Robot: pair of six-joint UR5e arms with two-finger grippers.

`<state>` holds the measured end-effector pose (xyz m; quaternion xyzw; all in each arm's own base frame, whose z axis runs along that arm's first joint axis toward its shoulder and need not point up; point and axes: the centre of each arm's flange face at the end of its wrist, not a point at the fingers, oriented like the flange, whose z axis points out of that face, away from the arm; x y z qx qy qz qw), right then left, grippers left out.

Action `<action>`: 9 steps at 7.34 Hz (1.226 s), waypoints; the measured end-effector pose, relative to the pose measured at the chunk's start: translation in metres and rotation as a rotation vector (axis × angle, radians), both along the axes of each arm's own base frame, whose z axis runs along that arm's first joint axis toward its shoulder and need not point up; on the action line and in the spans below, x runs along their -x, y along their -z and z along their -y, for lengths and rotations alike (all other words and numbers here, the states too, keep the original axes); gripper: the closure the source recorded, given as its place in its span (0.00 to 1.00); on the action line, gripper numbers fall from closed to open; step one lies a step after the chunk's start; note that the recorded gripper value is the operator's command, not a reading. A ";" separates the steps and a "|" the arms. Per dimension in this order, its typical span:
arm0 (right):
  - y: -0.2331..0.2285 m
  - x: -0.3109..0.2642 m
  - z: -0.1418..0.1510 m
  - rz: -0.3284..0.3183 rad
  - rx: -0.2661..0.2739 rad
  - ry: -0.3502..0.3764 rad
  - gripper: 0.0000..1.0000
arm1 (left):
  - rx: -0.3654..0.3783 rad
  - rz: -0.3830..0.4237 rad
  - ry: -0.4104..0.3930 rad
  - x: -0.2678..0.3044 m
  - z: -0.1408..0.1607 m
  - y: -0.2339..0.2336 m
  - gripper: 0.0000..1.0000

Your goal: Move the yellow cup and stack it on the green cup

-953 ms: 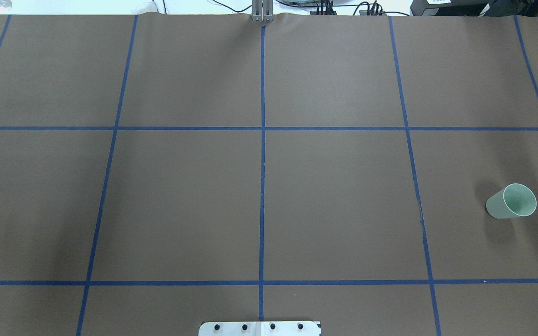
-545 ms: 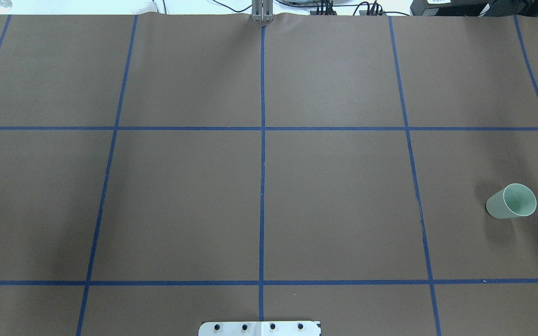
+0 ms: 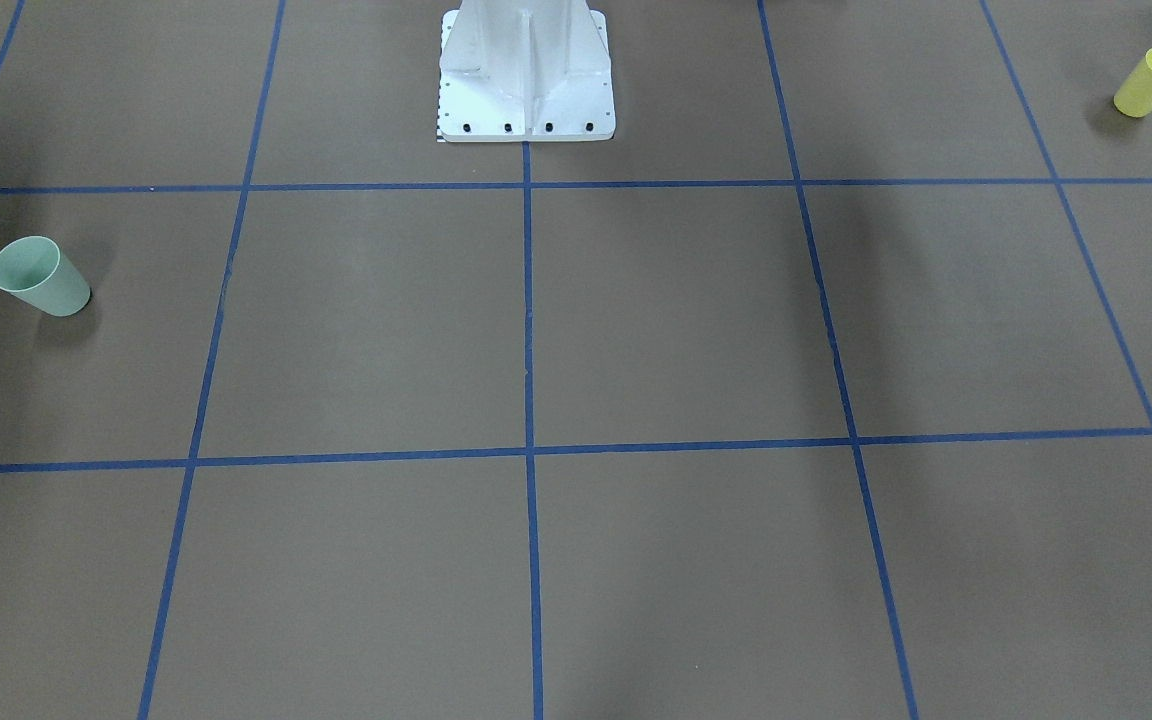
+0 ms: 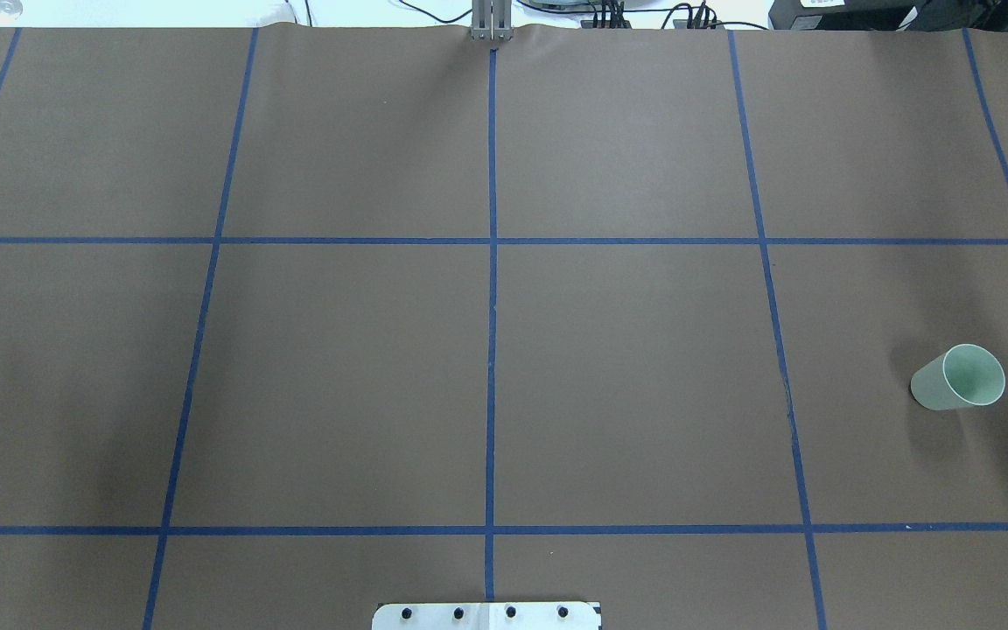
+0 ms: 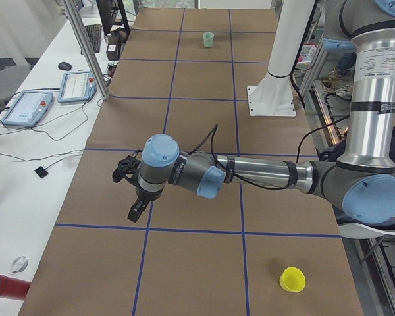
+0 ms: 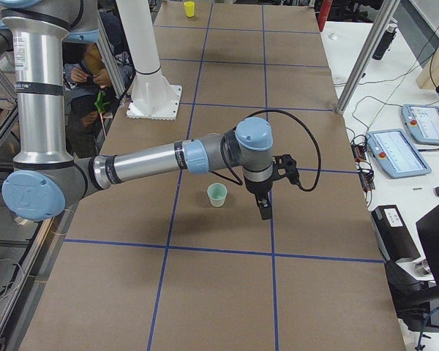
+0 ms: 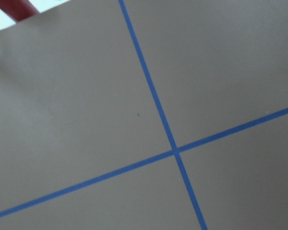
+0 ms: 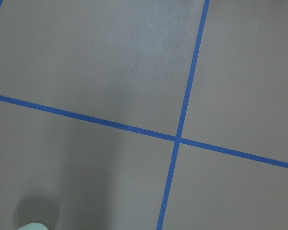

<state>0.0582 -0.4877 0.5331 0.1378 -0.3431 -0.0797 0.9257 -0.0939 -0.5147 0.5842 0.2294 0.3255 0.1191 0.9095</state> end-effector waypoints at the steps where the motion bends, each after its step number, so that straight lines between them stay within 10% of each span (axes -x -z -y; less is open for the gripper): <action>1: -0.001 0.000 0.000 0.003 -0.010 -0.001 0.00 | -0.013 -0.002 0.006 0.000 0.000 0.002 0.00; 6: -0.011 0.000 -0.008 0.005 0.005 -0.003 0.00 | 0.045 -0.094 0.355 0.001 -0.004 0.020 0.00; 9: -0.016 0.001 -0.012 0.027 0.055 -0.041 0.00 | 0.081 0.022 0.640 -0.010 -0.036 0.011 0.00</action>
